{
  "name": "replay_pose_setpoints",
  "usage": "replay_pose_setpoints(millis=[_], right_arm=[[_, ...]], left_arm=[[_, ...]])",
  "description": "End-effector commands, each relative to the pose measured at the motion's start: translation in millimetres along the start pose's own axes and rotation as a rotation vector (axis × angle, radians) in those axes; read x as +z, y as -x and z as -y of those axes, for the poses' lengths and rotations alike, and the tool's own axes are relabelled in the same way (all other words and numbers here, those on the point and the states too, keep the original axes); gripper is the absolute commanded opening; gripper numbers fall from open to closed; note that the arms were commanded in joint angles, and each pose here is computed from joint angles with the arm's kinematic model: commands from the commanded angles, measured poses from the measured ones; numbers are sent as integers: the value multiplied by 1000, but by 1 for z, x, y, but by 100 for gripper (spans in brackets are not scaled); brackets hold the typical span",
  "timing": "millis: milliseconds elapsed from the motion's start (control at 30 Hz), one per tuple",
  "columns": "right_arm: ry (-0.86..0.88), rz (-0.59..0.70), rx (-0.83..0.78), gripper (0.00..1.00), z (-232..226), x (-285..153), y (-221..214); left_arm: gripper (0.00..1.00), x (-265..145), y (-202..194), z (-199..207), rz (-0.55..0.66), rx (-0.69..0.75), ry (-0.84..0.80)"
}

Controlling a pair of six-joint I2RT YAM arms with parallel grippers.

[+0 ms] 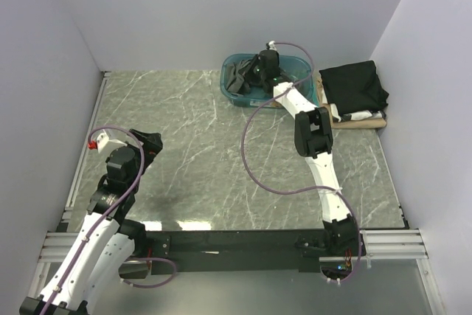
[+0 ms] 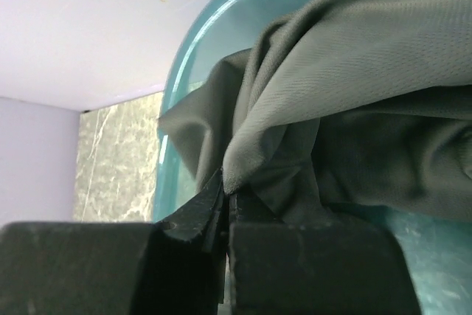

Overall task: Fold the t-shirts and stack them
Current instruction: Grab the tshirt from the pile, then move the tshirt to the center of the board

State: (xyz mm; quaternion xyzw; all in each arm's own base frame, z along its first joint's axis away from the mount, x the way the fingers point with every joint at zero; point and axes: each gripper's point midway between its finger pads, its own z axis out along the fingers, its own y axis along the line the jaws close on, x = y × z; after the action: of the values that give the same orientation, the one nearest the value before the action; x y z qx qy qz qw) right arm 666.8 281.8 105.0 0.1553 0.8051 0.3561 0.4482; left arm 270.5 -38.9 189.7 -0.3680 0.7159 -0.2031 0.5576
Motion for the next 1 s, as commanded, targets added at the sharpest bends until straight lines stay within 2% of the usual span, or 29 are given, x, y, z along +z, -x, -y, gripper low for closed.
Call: replay_pose_setpoints(millis=[0, 100, 200, 233, 400, 700, 967], right_arm=[[138, 154, -108, 0, -96, -58, 81], [203, 212, -179, 0, -139, -98, 112], [239, 242, -239, 0, -163, -129, 124], [273, 277, -268, 0, -186, -156, 139], [375, 301, -366, 0, -251, -236, 157], [612, 277, -475, 0, -344, -364, 141], [814, 268, -580, 0, -397, -464, 112]], left_arm=[[99, -3, 10, 11, 27, -24, -27], [99, -2, 10, 9, 27, -25, -14], [99, -2, 9, 10, 19, -19, -11], [99, -2, 9, 11, 17, -20, -16], [100, -1, 13, 7, 30, -7, 18], [99, -5, 11, 17, 9, -11, -33], [99, -5, 9, 18, -3, -8, -40]])
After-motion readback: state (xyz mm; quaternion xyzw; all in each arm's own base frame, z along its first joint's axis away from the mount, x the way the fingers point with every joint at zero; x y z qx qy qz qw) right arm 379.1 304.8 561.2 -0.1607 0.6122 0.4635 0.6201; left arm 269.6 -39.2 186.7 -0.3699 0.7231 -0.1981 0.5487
